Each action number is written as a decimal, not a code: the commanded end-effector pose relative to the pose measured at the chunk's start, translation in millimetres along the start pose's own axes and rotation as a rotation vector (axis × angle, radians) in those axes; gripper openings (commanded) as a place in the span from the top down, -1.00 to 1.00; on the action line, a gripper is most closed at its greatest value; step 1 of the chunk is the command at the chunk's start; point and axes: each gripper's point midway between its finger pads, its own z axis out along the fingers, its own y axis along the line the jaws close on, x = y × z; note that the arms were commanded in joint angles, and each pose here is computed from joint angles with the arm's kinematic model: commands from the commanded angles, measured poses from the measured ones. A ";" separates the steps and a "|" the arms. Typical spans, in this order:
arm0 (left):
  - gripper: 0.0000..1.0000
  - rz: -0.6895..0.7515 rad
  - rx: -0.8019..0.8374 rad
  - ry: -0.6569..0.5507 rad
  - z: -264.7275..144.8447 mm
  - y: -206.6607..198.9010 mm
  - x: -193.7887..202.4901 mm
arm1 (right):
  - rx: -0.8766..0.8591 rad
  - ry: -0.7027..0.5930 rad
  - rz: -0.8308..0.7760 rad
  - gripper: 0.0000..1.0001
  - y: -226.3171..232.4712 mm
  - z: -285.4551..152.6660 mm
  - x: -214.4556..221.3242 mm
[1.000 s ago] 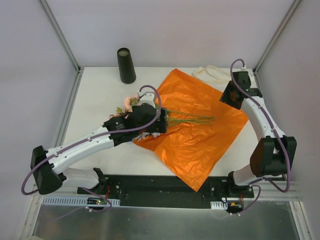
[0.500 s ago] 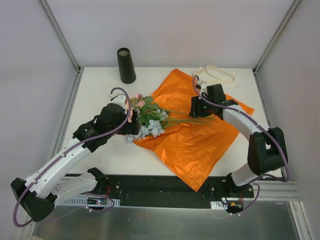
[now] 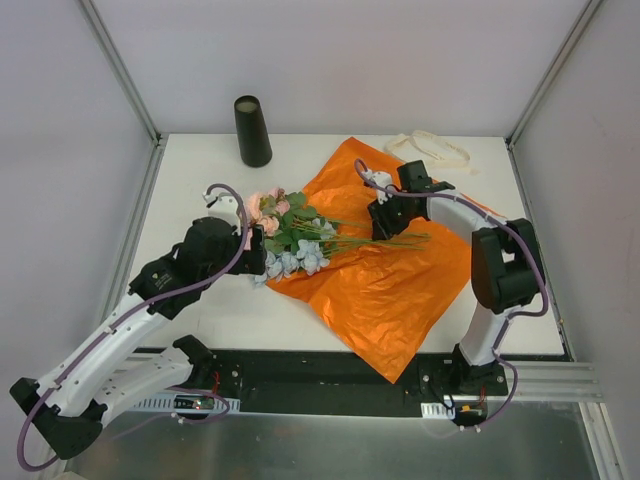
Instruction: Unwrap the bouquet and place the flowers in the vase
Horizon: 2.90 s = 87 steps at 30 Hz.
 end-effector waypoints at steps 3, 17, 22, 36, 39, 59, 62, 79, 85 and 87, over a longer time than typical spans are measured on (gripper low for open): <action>-0.94 0.004 -0.045 -0.054 -4.8 11.6 -7.2 | -0.106 0.027 -0.125 0.16 13.6 -1.6 4.7; -0.93 -0.002 -0.079 -0.076 -5.7 18.4 -9.6 | -0.093 0.059 -0.161 0.22 5.1 10.7 13.1; -0.93 -0.003 -0.070 -0.077 -5.9 16.7 -10.4 | -0.071 0.021 -0.183 0.77 2.4 8.7 6.9; -0.88 -0.095 -0.064 -0.055 -0.4 9.8 -8.0 | -0.140 -0.125 -0.324 1.00 47.8 -44.1 -13.4; -0.83 -0.194 0.003 -0.040 -2.1 -8.8 -14.5 | -0.160 -0.149 -0.318 1.00 57.5 -51.9 -15.9; -0.47 -0.985 0.093 0.014 129.8 -95.3 -35.6 | -0.178 -0.293 -0.134 1.00 101.9 -64.8 -19.4; -0.36 -1.007 0.111 0.020 148.7 -106.1 -39.5 | -0.182 -0.298 -0.131 1.00 105.1 -66.6 -20.8; -0.04 -1.077 0.010 0.071 200.9 -102.1 -17.7 | -0.193 -0.316 -0.136 1.00 112.7 -74.3 -17.0; 0.25 -1.074 0.049 0.075 198.4 -107.1 -22.3 | -0.234 -0.326 -0.146 1.00 122.5 -79.7 -12.4; 0.49 -1.072 0.052 0.064 194.7 -105.7 -24.6 | -0.248 -0.321 -0.138 1.00 125.2 -79.3 -10.9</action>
